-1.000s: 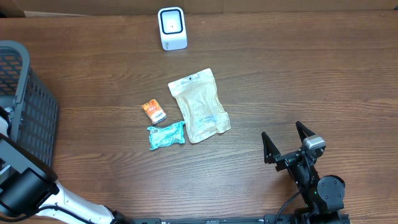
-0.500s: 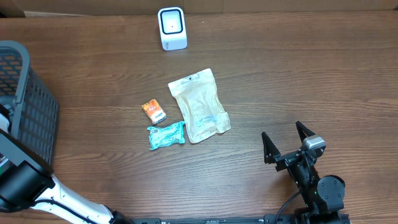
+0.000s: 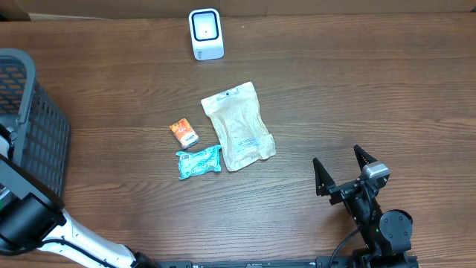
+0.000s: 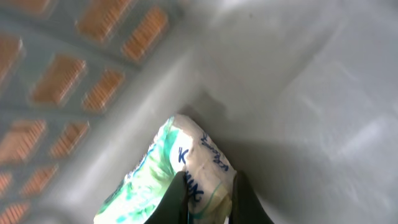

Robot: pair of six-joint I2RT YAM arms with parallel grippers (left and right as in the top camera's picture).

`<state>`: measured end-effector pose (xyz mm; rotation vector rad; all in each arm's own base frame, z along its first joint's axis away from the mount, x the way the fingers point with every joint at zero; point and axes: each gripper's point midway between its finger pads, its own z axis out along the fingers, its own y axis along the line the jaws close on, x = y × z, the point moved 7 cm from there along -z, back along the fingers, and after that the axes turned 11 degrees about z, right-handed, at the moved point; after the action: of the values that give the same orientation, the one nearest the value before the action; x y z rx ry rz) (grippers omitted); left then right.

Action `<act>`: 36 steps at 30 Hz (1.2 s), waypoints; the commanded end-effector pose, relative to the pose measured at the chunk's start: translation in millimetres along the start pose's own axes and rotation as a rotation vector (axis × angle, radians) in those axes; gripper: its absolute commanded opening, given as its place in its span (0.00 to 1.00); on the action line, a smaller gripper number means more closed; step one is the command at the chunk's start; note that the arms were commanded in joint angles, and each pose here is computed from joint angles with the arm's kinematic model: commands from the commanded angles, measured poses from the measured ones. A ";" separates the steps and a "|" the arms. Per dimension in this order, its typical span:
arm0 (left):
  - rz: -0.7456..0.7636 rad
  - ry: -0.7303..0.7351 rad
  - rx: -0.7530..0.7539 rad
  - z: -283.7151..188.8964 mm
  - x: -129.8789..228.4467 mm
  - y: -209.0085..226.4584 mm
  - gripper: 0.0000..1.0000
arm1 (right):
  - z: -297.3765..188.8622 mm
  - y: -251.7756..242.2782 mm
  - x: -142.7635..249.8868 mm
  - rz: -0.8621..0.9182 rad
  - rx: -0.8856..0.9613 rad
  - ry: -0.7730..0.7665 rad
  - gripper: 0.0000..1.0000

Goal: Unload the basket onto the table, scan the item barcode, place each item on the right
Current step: 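Grasp the Kleenex tissue pack in the basket with the left gripper, then carry the tissue pack out and release it beside the orange box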

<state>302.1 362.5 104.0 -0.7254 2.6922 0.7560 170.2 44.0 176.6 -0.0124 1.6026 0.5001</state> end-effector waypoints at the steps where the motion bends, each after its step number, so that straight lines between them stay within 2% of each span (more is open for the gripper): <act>1: -0.156 -0.121 0.114 -59.8 -29.6 15.1 0.04 | 0.2 -1.2 2.1 0.002 0.002 -0.002 1.00; 5: -0.221 -0.270 0.185 -129.3 -55.3 35.8 0.04 | 0.2 -1.2 2.1 0.002 0.002 -0.002 1.00; 9: -0.253 -0.413 0.214 -198.7 -64.5 55.3 0.04 | 0.2 -1.2 2.1 0.002 0.002 -0.002 1.00; 15: -0.254 -0.631 0.297 -294.0 -53.8 65.3 0.04 | 0.2 -1.2 2.1 0.002 0.002 -0.002 1.00; 20: -0.188 -0.732 0.416 -355.8 -35.2 44.6 0.04 | 0.2 -1.2 2.1 0.002 0.002 -0.002 1.00; 24: -0.090 -0.694 0.530 -381.6 -18.3 3.6 0.04 | 0.2 -1.2 2.1 0.002 0.002 -0.002 1.00; 29: 0.138 -0.488 0.704 -392.1 14.3 -79.8 0.04 | 0.2 -1.2 2.1 0.002 0.002 -0.002 1.00; 36: 0.392 -0.204 0.735 -369.4 53.1 -178.9 0.04 | 0.2 -1.2 2.1 0.002 0.002 -0.002 1.00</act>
<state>301.9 24.5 355.2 0.0484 2.5041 -0.1301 170.2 44.0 176.6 -0.0121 1.6025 0.4998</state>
